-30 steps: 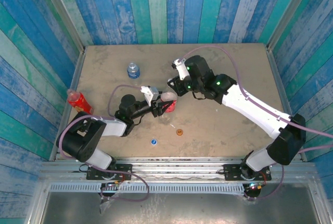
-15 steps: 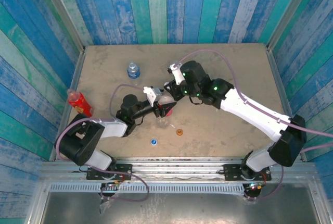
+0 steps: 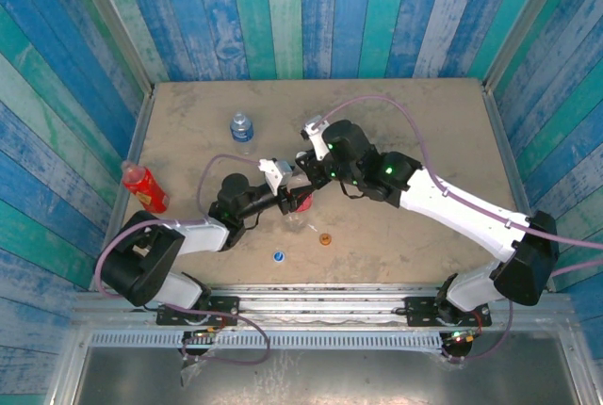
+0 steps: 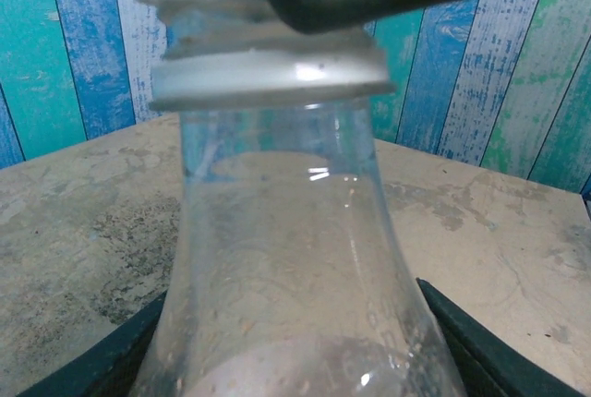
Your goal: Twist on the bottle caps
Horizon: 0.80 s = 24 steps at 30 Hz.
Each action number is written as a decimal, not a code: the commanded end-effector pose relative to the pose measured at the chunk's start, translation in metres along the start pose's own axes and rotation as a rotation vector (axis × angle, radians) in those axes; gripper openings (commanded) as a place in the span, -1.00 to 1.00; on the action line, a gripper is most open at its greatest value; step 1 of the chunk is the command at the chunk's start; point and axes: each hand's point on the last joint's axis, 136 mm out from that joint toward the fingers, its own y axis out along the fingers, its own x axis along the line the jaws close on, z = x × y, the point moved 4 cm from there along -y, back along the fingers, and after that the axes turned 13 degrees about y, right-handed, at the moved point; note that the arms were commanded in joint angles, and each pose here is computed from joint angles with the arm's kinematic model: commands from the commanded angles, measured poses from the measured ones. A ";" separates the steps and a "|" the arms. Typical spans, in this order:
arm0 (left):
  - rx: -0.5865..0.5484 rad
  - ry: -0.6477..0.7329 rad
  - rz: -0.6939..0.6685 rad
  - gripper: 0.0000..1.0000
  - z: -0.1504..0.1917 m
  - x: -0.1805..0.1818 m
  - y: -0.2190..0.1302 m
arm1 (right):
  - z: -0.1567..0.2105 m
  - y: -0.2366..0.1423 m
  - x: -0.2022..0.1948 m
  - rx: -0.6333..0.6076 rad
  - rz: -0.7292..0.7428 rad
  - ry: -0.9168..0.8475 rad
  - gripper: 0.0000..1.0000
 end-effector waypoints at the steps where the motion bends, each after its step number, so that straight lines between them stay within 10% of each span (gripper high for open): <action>1: -0.135 0.092 -0.086 0.08 -0.033 0.013 -0.001 | 0.052 0.009 -0.007 0.199 0.038 -0.060 -0.42; 24: -0.172 0.179 -0.103 0.07 -0.023 0.001 -0.014 | 0.053 0.008 -0.006 0.123 0.009 -0.072 -0.28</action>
